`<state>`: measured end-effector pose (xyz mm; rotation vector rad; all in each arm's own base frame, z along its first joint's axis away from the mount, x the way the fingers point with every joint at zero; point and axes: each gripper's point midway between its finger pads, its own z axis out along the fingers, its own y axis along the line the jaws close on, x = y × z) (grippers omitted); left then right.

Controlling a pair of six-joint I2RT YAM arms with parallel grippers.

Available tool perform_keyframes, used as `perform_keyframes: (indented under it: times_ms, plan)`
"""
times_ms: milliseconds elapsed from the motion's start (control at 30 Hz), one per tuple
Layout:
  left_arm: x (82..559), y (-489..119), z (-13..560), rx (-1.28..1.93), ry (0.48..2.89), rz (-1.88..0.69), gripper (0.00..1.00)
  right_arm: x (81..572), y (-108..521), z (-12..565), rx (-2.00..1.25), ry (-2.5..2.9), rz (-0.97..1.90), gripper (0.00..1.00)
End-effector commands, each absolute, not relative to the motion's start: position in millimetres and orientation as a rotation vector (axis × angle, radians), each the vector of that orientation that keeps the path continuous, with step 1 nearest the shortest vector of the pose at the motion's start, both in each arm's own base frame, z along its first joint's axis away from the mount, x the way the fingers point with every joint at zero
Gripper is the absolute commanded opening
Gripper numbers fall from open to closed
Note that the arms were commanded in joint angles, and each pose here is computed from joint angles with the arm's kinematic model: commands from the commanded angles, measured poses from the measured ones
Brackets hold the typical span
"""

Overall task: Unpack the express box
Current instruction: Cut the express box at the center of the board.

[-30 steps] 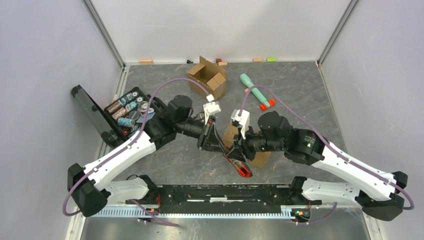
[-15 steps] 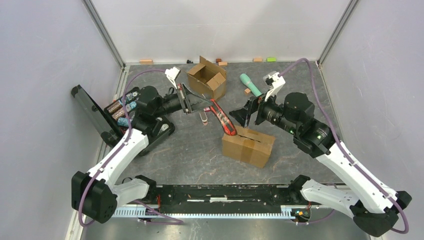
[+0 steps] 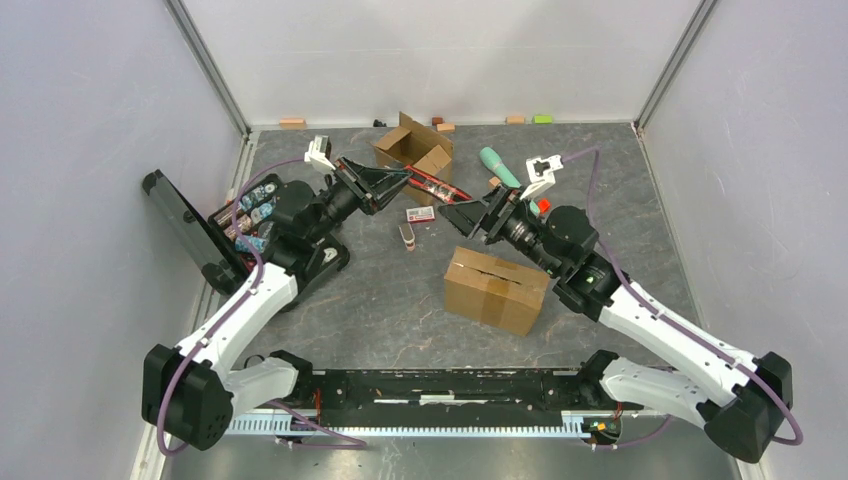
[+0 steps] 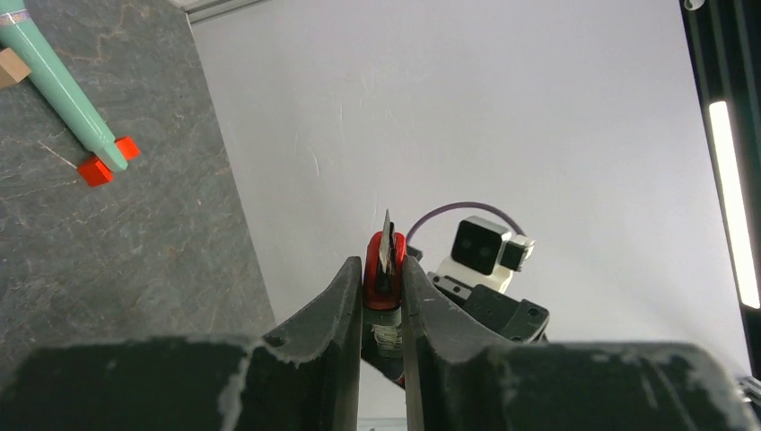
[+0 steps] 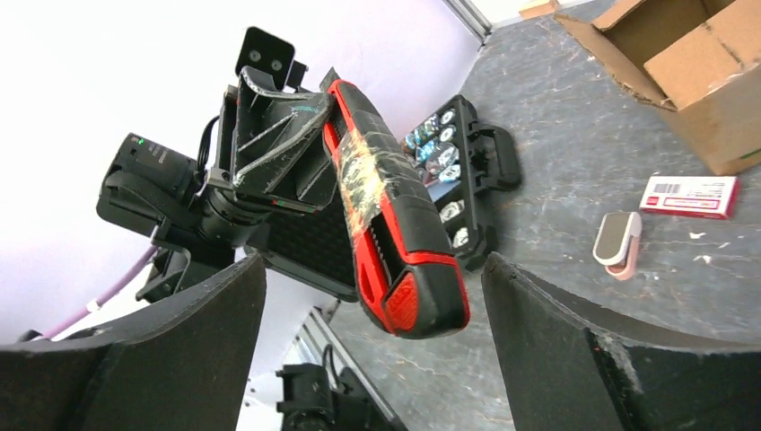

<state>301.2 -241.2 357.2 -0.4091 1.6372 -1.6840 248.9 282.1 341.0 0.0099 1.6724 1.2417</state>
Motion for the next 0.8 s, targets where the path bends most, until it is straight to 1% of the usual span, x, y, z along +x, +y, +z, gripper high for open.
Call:
perform_keyframes:
  times_ms: [0, 100, 267, 333, 433, 500, 567, 600, 633, 667, 700, 733, 767]
  plan:
    - [294.3, -237.4, 391.3, -0.417, 1.51, -1.737, 0.02, 256.5, 279.5, 372.2, 0.17, 1.499, 1.351, 0.91]
    - [292.2, -239.7, 389.3, -0.416, 1.517, -1.743, 0.02, 263.1, 278.6, 373.9, 0.207, 1.474, 1.348, 0.89]
    - [288.4, -246.9, 386.1, -0.406, 1.54, -1.76, 0.02, 270.2, 285.2, 380.1, 0.213, 1.448, 1.365, 0.81]
    - [287.5, -249.3, 383.5, -0.416, 1.544, -1.761, 0.02, 270.8, 291.1, 383.2, 0.2, 1.448, 1.384, 0.76]
    - [285.4, -254.7, 382.9, -0.408, 1.545, -1.778, 0.02, 273.6, 295.9, 382.1, 0.2, 1.458, 1.387, 0.55]
    - [284.3, -255.8, 381.7, -0.404, 1.548, -1.783, 0.02, 274.9, 293.8, 383.0, 0.206, 1.453, 1.374, 0.38]
    - [281.8, -256.9, 378.0, -0.393, 1.569, -1.78, 0.02, 277.8, 288.7, 384.7, 0.207, 1.457, 1.325, 0.14]
    - [280.3, -257.0, 375.6, -0.381, 1.586, -1.768, 0.02, 279.5, 285.4, 383.4, 0.2, 1.473, 1.283, 0.05]
    - [277.6, -257.3, 372.1, -0.354, 1.611, -1.747, 0.03, 281.0, 281.3, 384.5, 0.198, 1.483, 1.244, 0.0]
    - [276.0, -257.7, 365.9, -0.34, 1.643, -1.726, 0.09, 281.0, 276.0, 385.7, 0.18, 1.487, 1.204, 0.0]
    - [273.8, -257.0, 361.4, -0.317, 1.661, -1.703, 0.19, 279.8, 269.6, 388.7, 0.168, 1.482, 1.175, 0.0]
    - [271.2, -255.1, 355.3, -0.299, 1.679, -1.674, 0.32, 279.2, 264.0, 389.5, 0.146, 1.483, 1.14, 0.0]
    - [270.0, -252.0, 349.4, -0.293, 1.695, -1.641, 0.42, 277.7, 258.0, 391.2, 0.118, 1.487, 1.106, 0.0]
